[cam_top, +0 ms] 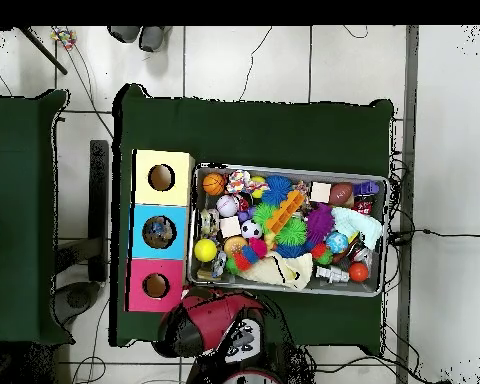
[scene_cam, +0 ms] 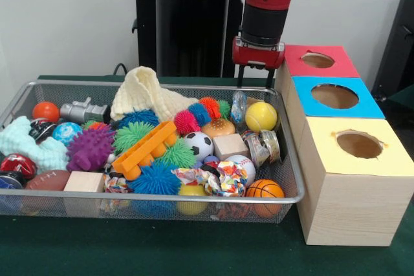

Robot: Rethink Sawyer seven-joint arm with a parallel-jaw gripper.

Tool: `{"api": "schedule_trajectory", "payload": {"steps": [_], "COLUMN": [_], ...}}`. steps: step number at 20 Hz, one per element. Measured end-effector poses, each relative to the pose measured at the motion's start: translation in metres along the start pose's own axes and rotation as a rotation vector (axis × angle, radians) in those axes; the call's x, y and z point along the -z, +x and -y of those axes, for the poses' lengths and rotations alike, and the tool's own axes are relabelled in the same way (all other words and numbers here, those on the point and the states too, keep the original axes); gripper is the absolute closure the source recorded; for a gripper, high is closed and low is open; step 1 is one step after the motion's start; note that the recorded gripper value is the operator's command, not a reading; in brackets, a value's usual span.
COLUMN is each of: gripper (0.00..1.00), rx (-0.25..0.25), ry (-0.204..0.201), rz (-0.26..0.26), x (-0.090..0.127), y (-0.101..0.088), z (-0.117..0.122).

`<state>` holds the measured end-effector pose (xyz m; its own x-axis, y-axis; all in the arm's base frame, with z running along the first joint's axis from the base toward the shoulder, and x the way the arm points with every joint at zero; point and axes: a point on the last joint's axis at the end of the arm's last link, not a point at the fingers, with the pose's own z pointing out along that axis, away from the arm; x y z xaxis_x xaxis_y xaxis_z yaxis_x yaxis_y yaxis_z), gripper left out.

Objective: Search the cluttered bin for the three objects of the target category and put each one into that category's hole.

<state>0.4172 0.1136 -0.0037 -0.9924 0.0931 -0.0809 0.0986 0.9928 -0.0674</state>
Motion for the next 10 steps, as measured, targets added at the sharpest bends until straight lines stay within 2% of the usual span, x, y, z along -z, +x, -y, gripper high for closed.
{"api": "schedule_trajectory", "payload": {"steps": [10], "gripper": [0.0], "rx": [-0.001], "ry": [0.004], "rz": [-0.016], "x": [0.0025], "y": [-0.0017], "z": [0.0062]}}
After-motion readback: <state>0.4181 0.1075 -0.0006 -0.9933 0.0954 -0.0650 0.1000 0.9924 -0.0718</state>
